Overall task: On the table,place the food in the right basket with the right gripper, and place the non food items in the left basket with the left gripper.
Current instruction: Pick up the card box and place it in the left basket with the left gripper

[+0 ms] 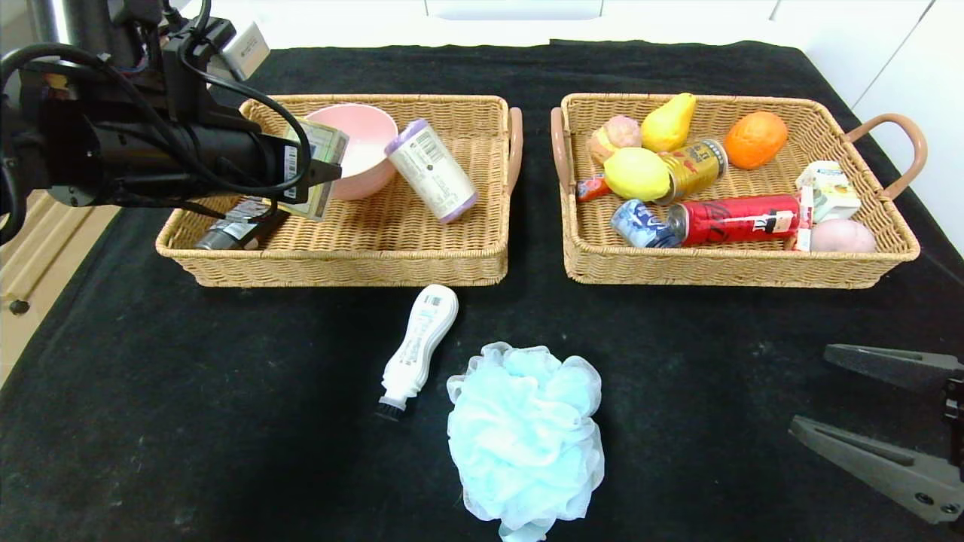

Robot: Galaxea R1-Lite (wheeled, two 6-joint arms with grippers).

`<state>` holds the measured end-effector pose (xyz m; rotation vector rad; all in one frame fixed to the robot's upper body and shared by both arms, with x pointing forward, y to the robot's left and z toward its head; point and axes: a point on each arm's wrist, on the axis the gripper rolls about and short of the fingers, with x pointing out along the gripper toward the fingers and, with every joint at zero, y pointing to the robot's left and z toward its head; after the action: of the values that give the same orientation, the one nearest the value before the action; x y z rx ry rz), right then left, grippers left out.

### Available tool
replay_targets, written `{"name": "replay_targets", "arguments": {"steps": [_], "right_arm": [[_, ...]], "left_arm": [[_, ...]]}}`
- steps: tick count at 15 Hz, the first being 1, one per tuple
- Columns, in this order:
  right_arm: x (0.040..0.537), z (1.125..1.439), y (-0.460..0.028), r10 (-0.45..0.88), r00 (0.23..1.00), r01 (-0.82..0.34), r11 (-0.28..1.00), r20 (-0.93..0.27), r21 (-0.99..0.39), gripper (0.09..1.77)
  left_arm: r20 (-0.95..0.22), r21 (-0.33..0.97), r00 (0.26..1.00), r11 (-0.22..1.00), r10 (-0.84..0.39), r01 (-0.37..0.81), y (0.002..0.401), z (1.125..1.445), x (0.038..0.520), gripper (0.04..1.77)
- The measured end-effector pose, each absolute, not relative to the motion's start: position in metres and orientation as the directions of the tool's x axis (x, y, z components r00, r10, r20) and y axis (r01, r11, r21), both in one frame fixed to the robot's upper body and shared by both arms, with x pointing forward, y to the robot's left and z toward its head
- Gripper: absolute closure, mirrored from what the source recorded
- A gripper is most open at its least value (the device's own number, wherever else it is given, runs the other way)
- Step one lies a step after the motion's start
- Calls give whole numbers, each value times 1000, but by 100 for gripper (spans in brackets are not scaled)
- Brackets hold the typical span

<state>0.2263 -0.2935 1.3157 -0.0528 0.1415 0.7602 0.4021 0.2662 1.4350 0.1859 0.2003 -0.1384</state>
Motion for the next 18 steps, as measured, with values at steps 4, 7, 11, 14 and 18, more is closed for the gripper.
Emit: {"name": "replay_targets", "arguments": {"steps": [4,7,11,14,18], "right_arm": [[227,1315,-293,683,715,-690,724,-149,4,15],[227,1316,-294,682,716,-690,724,-147,2,15],[227,1316,-294,681,718,-688,726,-146,1,15],[227,1316,-294,680,718,-687,726,-146,1,15],[227,1316,-294,681,718,-688,726,-147,1,15]], "left_arm": [[-197,161,974,976,-114,147,265,1431,411,79],[-204,157,973,977,-108,142,265,1429,414,69],[-207,159,973,978,-102,137,265,1428,414,45],[-209,161,972,977,-104,139,265,1428,414,34],[-213,158,970,976,-116,151,263,1430,406,24]]}}
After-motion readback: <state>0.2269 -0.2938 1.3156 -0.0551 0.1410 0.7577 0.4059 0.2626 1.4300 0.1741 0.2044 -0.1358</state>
